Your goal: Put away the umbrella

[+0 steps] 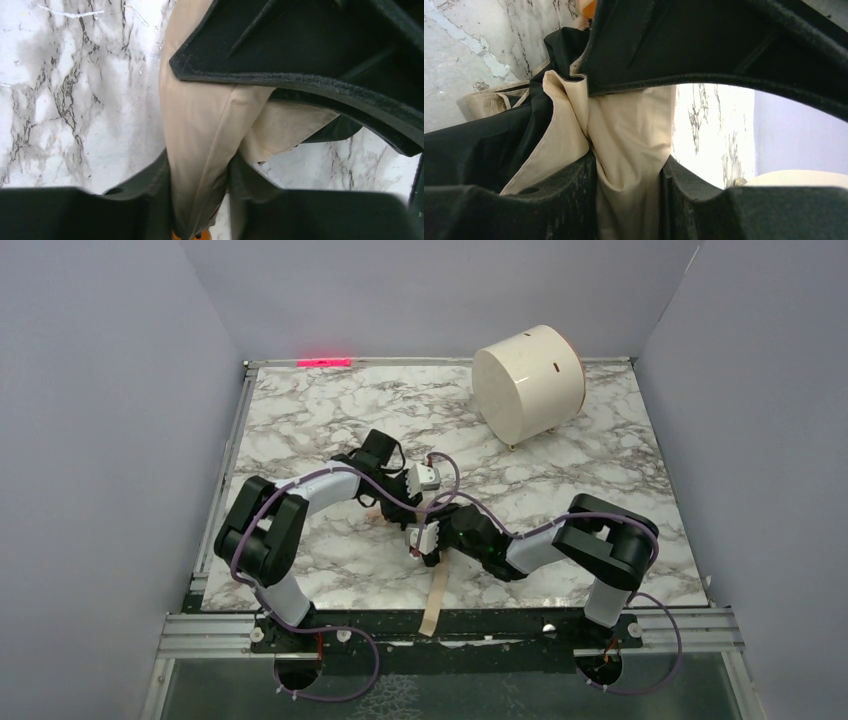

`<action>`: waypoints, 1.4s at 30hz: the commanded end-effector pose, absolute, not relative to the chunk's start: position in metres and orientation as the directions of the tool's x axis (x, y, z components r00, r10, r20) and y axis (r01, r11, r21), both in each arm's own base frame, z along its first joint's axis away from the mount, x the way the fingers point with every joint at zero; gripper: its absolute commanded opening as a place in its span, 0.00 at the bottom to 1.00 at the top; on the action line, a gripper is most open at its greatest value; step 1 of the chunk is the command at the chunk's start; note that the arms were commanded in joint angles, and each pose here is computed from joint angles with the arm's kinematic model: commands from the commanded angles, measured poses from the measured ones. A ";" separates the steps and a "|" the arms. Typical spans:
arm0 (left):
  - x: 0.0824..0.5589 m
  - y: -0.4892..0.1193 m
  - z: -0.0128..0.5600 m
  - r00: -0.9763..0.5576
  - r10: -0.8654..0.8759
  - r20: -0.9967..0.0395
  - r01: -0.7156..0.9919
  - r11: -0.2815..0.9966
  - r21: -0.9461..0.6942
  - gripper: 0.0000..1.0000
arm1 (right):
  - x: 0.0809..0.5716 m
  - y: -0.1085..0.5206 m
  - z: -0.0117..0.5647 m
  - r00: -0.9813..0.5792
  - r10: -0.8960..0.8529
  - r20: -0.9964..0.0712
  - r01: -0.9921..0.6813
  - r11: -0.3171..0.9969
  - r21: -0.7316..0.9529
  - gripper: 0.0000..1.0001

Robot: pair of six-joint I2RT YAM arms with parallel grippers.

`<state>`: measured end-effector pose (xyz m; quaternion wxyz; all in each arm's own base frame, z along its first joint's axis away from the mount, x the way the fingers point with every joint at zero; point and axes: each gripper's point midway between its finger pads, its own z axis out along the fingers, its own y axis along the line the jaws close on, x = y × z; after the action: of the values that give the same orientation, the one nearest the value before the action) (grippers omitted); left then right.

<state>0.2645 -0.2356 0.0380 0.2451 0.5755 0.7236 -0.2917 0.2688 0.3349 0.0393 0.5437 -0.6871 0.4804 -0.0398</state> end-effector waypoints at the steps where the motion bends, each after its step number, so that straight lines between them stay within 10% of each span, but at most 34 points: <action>1: 0.275 -0.227 0.024 -0.137 0.754 -0.643 0.987 0.156 -0.028 0.12 | 0.244 0.307 -0.009 0.463 -0.768 -0.443 -0.721 -0.035 -0.692 0.22; 10: 0.293 -0.216 0.013 -0.119 0.796 -0.594 0.980 0.191 0.059 0.00 | 0.237 0.309 0.052 0.443 -0.671 -0.594 -0.712 0.138 -0.688 0.60; 27: 0.303 -0.213 0.009 -0.104 0.806 -0.583 0.971 0.208 0.115 0.00 | 0.211 0.244 0.166 -0.018 -0.105 -0.994 -0.652 0.755 -0.068 0.60; 42: 0.307 -0.215 0.008 -0.153 0.797 -0.584 0.961 0.257 0.100 0.00 | 0.188 0.248 0.087 -0.690 0.123 -0.713 -0.334 0.820 0.464 0.55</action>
<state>0.3096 -0.2362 0.0352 0.3156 0.6072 0.7053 -0.1850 0.2108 0.2420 0.1134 0.4714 -0.1258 0.8352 0.2538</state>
